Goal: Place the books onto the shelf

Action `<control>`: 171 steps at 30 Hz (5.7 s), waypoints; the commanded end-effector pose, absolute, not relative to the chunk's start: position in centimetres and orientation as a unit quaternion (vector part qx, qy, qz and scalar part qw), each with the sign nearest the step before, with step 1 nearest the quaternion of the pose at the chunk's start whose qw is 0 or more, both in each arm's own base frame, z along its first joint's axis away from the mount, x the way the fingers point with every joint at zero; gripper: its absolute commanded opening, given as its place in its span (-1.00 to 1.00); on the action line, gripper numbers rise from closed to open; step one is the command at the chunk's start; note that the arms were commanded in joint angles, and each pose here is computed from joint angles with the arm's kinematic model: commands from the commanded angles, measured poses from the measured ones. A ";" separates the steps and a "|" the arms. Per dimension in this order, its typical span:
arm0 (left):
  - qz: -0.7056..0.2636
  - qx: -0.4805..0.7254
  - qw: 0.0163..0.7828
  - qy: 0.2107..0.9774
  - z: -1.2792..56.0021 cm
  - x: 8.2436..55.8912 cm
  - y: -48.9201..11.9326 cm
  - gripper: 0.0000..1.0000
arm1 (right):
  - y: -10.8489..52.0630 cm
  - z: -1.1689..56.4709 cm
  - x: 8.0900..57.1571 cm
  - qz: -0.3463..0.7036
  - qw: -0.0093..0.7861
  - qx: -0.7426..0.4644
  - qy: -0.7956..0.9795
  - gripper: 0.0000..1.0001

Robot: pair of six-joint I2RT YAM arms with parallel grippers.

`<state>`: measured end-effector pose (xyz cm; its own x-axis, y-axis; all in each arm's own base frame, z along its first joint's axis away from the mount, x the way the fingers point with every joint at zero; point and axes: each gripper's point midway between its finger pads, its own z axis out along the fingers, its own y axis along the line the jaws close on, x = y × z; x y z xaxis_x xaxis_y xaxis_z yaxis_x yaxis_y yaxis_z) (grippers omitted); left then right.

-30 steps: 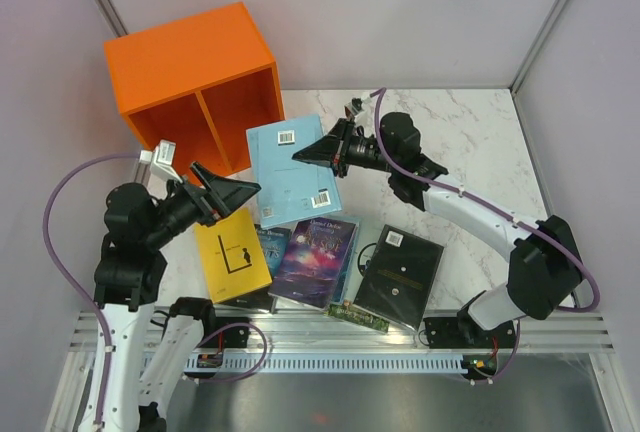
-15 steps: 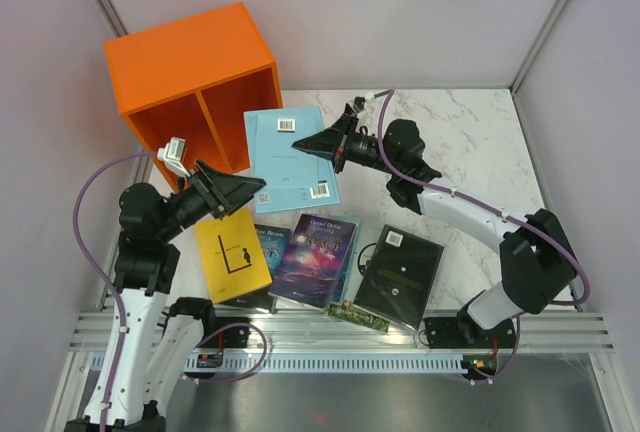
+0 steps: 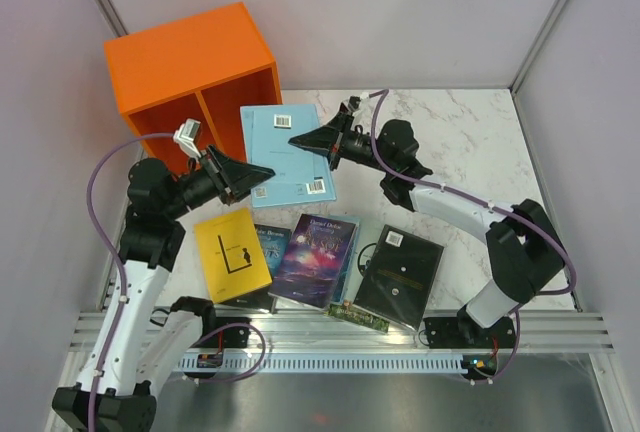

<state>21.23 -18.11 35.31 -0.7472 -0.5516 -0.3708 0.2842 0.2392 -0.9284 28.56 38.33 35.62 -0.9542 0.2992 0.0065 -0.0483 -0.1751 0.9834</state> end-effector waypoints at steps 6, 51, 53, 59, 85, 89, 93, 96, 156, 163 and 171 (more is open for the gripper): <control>-0.576 -0.063 0.385 0.718 38.1 22.4 -18.3 -0.95 | 38.2 42.5 27.8 0.814 0.138 0.043 0.562 -1.00; -0.215 -0.269 0.526 0.777 44.0 40.2 10.4 -0.52 | 28.8 35.8 29.1 0.683 0.183 0.056 0.705 0.79; -0.203 -0.274 0.521 0.783 43.5 40.6 11.1 -0.29 | 28.9 35.4 29.1 0.681 0.180 0.058 0.707 0.79; -0.144 -0.317 0.505 0.790 42.0 40.4 13.5 0.25 | 29.1 35.0 29.1 0.680 0.176 0.058 0.709 0.79; -0.139 -0.229 0.484 0.833 41.8 29.9 -1.9 0.58 | 23.5 12.5 26.4 0.307 0.096 0.060 0.945 0.75; -0.229 -0.146 0.421 0.865 36.7 28.1 -10.0 0.56 | 23.9 10.5 23.8 0.284 0.073 0.052 0.955 0.74; -0.299 -0.064 0.329 0.893 29.2 24.5 -17.5 0.57 | 24.2 9.8 22.5 0.281 0.063 0.054 0.956 0.74; -0.300 -0.035 0.247 0.921 21.2 21.2 -20.2 0.60 | 24.6 11.0 22.6 0.294 0.077 0.052 0.951 0.74; -0.400 -0.024 0.128 0.907 2.0 19.1 -24.3 0.70 | 25.9 12.8 17.7 0.319 0.080 0.025 0.944 0.31; -0.386 -0.033 0.147 0.910 2.2 20.8 -23.8 -0.67 | 25.0 12.7 17.5 0.306 0.082 0.023 0.948 0.31; -0.411 -0.023 0.226 0.883 9.1 24.0 -23.0 -0.95 | 24.4 12.6 17.9 0.304 0.086 0.022 0.949 0.31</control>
<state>21.90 -22.71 5.00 -0.9375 -0.2247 -0.2657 0.0410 0.6869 -0.7256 17.12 24.69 11.47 -0.9904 0.0953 -0.1003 0.0197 0.8149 0.5792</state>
